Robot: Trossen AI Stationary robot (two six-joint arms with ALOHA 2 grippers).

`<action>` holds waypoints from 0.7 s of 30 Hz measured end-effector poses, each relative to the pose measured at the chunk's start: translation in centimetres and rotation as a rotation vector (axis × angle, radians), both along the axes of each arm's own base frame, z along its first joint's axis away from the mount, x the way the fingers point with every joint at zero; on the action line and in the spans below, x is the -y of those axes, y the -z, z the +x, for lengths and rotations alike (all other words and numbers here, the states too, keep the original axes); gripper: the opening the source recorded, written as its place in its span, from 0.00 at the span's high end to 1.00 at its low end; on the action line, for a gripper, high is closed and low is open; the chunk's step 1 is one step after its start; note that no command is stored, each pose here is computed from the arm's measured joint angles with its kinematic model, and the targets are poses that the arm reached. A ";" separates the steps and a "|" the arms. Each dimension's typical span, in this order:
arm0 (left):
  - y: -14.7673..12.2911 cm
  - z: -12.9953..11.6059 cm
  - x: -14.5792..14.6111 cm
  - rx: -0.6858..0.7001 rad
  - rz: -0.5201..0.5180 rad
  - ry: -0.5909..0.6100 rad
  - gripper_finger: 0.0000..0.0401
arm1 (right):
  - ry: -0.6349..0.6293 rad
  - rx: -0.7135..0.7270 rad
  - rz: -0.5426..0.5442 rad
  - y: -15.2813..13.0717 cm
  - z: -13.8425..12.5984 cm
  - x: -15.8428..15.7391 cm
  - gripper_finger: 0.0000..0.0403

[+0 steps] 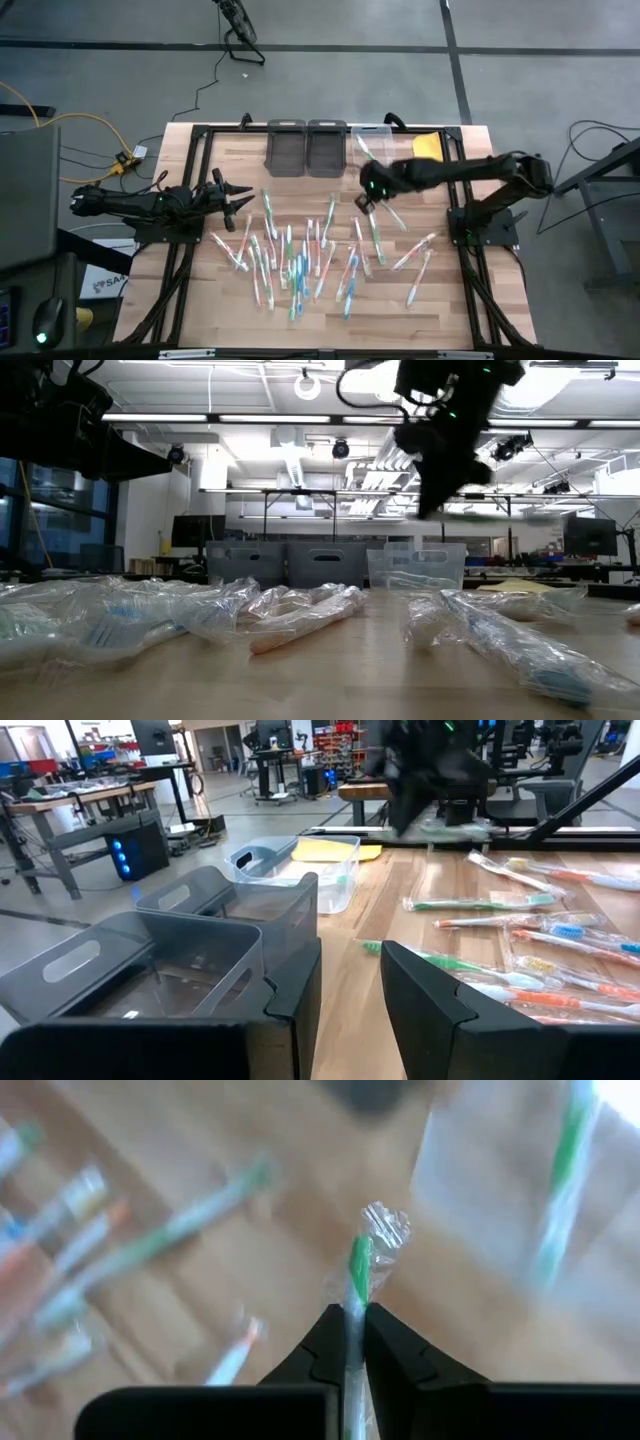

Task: Pick & Place Toothbrushes
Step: Put the green toothbrush into the transparent bin

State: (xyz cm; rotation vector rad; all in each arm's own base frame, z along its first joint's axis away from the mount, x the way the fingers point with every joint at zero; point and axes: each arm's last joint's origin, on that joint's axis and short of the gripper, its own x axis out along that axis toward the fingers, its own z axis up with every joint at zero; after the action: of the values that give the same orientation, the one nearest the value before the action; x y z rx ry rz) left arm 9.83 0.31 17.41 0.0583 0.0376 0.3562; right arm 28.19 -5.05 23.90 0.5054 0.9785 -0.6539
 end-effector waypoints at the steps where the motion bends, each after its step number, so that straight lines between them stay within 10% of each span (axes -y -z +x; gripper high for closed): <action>1: 0.0 0.0 0.0 0.000 -0.002 0.000 0.75 | -0.017 0.019 -0.027 -0.8 0.2 0.8 0.97; 10: 0.0 0.0 0.0 0.001 -0.003 0.000 0.75 | 0.013 0.130 -0.201 -4.4 -0.5 8.7 0.97; 21: 0.0 0.0 0.0 0.001 -0.004 0.000 0.75 | 0.053 0.182 -0.202 -1.4 -0.9 16.4 0.97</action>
State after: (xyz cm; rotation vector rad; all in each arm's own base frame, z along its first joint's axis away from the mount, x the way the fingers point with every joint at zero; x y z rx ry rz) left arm 9.84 0.31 17.40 0.0542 0.0376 0.3566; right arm 27.31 -21.41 25.34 0.4057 0.7212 -0.7322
